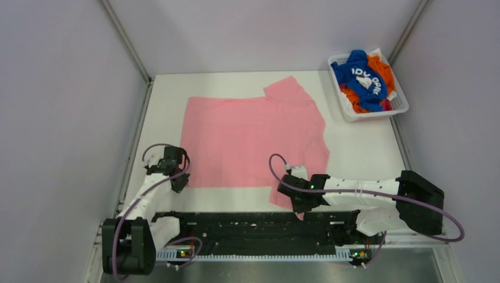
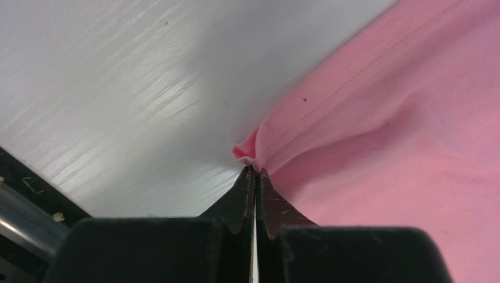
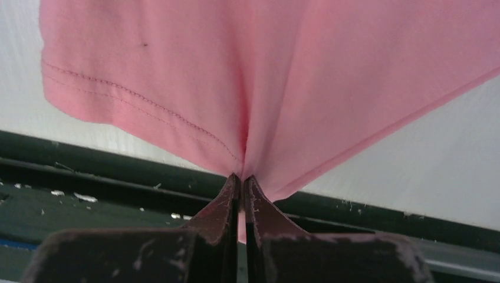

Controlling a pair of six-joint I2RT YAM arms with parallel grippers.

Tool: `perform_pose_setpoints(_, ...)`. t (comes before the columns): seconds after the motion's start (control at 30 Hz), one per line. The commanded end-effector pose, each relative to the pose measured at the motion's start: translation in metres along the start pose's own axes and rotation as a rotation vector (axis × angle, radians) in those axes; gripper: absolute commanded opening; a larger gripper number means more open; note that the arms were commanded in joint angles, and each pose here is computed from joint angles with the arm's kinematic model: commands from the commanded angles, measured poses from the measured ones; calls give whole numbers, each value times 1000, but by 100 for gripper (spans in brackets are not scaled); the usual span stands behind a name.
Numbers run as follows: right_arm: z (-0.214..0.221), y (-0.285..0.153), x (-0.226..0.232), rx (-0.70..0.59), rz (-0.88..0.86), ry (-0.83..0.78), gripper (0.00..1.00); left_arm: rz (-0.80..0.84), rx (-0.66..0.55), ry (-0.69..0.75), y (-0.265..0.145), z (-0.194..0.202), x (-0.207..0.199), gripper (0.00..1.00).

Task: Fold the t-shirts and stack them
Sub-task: Fold the flattened tshirt in 1/3 of the way

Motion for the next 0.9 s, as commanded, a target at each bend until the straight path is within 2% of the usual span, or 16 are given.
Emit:
perform_pose_setpoints(0.0, 24, -15, -7, 85, -16, 38, 0, -5, 3, -13, -8, 6, 22, 0)
perform_pose_setpoints(0.27, -22, -31, -9, -110, 17, 54, 0, 162, 13, -32, -29, -3, -4, 0)
perform_pose_setpoints(0.47, -86, -40, -21, -287, 13, 137, 0, 185, -17, -19, -36, -19, -31, 0)
perform_pose_setpoints(0.87, -163, -49, -75, -393, 112, 183, 0, 214, -86, -30, -37, -46, -77, 0)
Point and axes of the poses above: each gripper's point midway between its finger pads, its own y axis out along the fingers, its own x axis along the line the jaws close on, z = x × y, the point moved 7 cm from there along -y, back along the fingers, and after that the axes turned 10 degrees about -y, right-handed, at the moved point
